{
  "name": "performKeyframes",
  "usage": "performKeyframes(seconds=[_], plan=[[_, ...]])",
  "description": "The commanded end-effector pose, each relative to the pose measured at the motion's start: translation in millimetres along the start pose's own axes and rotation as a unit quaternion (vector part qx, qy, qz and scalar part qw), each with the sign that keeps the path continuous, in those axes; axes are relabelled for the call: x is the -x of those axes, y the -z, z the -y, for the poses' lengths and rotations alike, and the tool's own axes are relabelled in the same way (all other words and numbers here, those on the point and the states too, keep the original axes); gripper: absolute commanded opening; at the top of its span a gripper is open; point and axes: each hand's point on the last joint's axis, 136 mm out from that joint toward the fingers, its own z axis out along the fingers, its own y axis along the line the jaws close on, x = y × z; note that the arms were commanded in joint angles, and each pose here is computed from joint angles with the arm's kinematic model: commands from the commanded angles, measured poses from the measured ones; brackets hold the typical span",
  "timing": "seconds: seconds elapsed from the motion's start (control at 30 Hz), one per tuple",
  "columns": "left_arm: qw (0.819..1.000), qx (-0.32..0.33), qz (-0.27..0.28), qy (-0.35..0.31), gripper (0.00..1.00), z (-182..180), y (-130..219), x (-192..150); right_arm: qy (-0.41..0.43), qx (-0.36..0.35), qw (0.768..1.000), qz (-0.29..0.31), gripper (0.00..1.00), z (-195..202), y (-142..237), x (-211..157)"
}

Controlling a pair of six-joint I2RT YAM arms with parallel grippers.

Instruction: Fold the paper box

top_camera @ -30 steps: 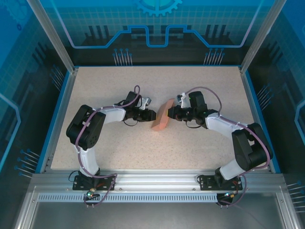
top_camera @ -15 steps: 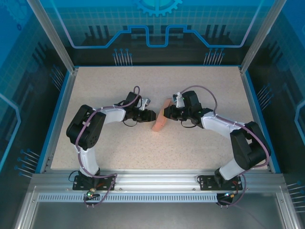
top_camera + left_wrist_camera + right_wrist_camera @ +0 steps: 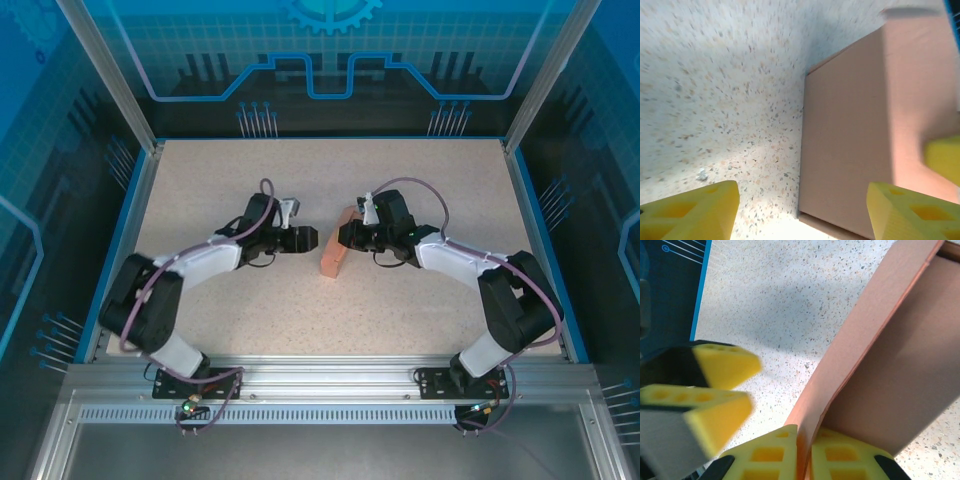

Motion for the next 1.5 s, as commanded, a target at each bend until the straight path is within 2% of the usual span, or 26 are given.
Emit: performKeyframes(seconds=[0.0,0.13,0.3,0.6,0.83,1.13,1.37,1.47], plan=[[0.997,-0.001,0.066,-0.036,0.73,6,24,9,-0.012,-0.059,0.998,-0.031,0.12,29,-9,-21],[0.988,-0.037,0.109,-0.102,0.78,36,42,-2,-0.012,-0.056,0.998,-0.031,0.12,29,-11,-20],[0.974,-0.040,0.128,-0.182,0.86,58,39,-23,-0.012,-0.052,0.998,-0.032,0.12,28,-14,-18],[0.960,-0.019,0.114,-0.253,0.89,74,0,-39,-0.010,-0.051,0.998,-0.031,0.12,26,-13,-18],[0.954,-0.004,0.131,-0.270,0.89,75,-19,-34,-0.009,-0.049,0.998,-0.032,0.12,25,-13,-18],[0.952,0.000,0.128,-0.278,0.73,69,-34,-38,-0.009,-0.042,0.999,-0.029,0.12,22,-12,-16],[0.951,-0.001,0.135,-0.278,0.68,68,-36,-38,-0.008,-0.037,0.999,-0.024,0.13,18,-8,-13],[0.952,0.005,0.133,-0.275,0.63,64,-37,-37,-0.005,-0.035,0.999,-0.020,0.14,15,-5,-10]])
